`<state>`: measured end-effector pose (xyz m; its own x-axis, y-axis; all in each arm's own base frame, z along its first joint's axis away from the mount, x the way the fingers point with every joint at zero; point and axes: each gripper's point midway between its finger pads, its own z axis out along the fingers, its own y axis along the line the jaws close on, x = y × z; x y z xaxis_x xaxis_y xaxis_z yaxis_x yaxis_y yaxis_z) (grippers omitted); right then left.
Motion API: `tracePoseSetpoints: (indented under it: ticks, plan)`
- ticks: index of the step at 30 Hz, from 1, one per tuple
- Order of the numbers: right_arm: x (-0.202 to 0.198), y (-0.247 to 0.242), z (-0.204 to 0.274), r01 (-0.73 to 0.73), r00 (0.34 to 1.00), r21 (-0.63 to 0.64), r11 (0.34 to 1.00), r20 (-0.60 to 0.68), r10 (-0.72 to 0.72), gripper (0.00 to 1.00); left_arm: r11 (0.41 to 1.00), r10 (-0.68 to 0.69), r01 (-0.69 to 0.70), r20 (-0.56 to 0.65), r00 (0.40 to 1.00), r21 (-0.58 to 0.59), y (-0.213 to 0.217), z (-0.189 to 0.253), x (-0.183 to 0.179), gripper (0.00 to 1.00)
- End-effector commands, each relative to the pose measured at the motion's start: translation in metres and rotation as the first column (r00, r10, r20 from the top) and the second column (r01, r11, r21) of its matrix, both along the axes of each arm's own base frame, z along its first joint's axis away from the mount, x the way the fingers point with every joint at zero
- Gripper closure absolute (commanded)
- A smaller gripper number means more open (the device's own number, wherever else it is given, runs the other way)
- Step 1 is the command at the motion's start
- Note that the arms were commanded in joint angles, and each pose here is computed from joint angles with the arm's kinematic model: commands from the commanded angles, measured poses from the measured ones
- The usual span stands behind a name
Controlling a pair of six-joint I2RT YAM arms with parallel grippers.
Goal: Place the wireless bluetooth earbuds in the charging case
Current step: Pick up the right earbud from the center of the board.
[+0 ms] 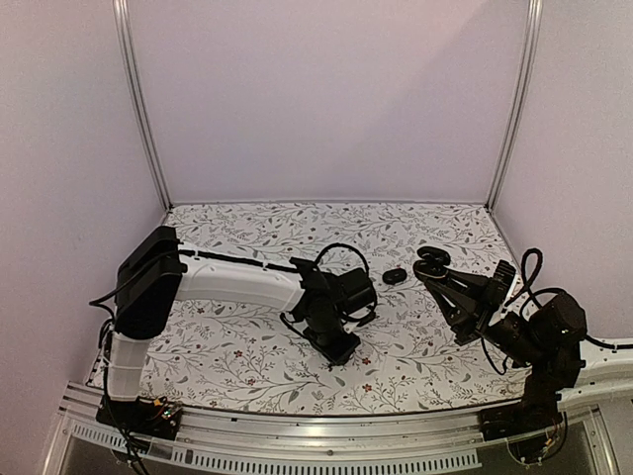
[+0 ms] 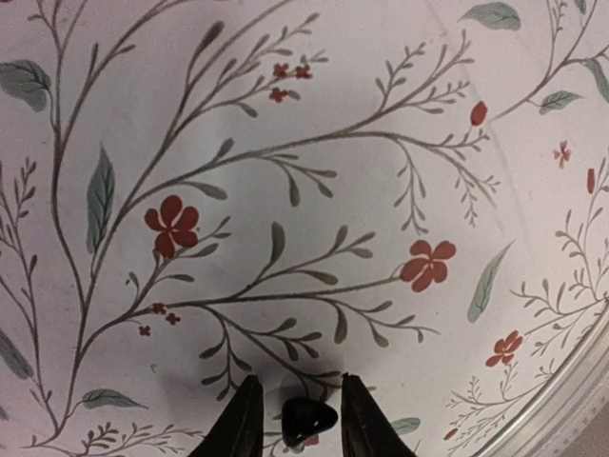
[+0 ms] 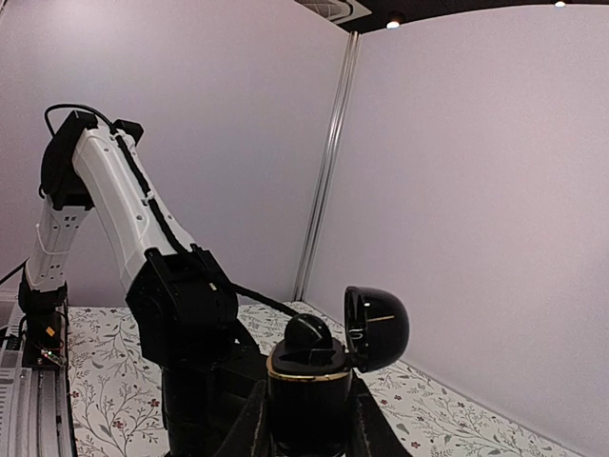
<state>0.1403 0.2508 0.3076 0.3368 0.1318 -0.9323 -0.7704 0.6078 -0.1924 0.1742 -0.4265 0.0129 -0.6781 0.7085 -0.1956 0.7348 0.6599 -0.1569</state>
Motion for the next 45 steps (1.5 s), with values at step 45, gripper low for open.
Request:
tracePoseSetpoints:
  ticks: [45]
  plan:
    - [-0.002, -0.004, 0.002, 0.003, 1.000, 0.012, 1.000, 0.003, -0.003, 1.00, 0.944, -0.173, 0.170, -0.016, 0.985, 0.283, 0.018, -0.024, -0.017, 0.75]
